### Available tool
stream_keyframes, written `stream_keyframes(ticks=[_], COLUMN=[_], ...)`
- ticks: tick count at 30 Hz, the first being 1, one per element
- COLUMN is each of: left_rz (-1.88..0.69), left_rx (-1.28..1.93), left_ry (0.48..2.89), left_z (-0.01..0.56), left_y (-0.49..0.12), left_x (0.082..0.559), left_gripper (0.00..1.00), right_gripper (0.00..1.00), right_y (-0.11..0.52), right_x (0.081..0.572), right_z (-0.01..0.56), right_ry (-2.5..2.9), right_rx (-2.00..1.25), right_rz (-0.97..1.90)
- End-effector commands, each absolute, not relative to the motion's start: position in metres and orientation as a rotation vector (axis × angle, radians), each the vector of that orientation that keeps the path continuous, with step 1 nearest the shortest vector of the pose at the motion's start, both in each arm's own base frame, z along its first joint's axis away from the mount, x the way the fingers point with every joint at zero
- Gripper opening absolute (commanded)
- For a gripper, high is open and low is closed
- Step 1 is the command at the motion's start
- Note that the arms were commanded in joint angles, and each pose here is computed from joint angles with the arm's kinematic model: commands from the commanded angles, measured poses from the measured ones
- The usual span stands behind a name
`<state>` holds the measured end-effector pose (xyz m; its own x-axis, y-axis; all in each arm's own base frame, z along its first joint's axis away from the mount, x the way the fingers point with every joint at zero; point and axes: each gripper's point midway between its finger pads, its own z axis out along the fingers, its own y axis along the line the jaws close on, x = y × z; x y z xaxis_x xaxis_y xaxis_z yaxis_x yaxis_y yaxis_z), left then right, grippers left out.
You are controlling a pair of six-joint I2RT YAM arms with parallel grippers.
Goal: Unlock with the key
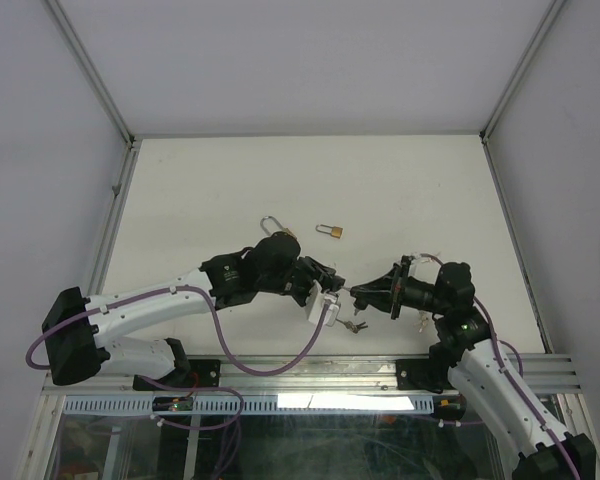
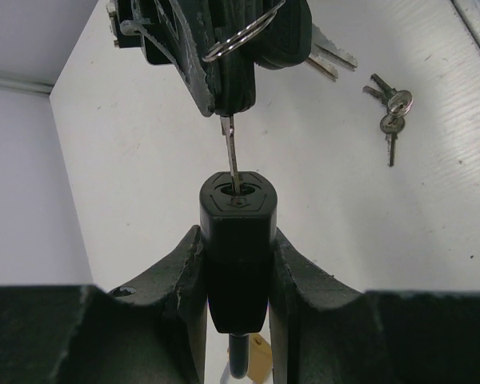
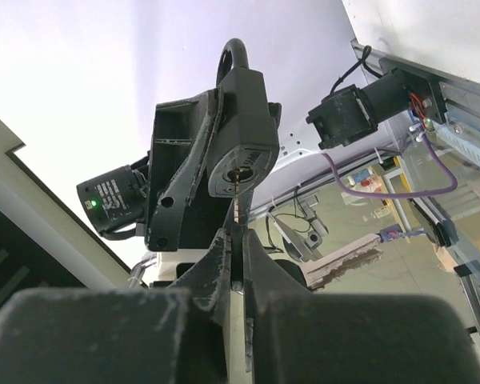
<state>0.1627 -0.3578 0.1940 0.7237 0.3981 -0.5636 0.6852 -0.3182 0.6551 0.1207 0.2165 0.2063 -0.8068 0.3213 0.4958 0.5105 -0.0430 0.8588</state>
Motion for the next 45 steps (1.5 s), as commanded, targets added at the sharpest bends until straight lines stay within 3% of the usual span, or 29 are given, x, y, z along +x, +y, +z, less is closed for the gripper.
stream_keyframes(ticks=[1, 21, 45], left_rz=[-0.292, -0.277, -0.191], left_rx=[1.727, 1.54, 1.511], left_ry=[0.66, 0.475, 0.445], left_z=[0.266, 0.3, 0.303], left_y=[-0.38, -0.38, -0.378], left_x=[0.168, 0.155, 0.158], left_gripper=[0.0, 0.0, 0.0], right_gripper=[0.0, 0.0, 0.0], right_y=[0.214, 0.217, 0.218], right_x=[0.13, 0.133, 0.116], right_z=[0.216, 0.218, 0.214], right_ry=[-2.08, -2.075, -2.23], right_rx=[-0.952, -0.894, -0.686], right_rz=[-2.025, -2.032, -2.01])
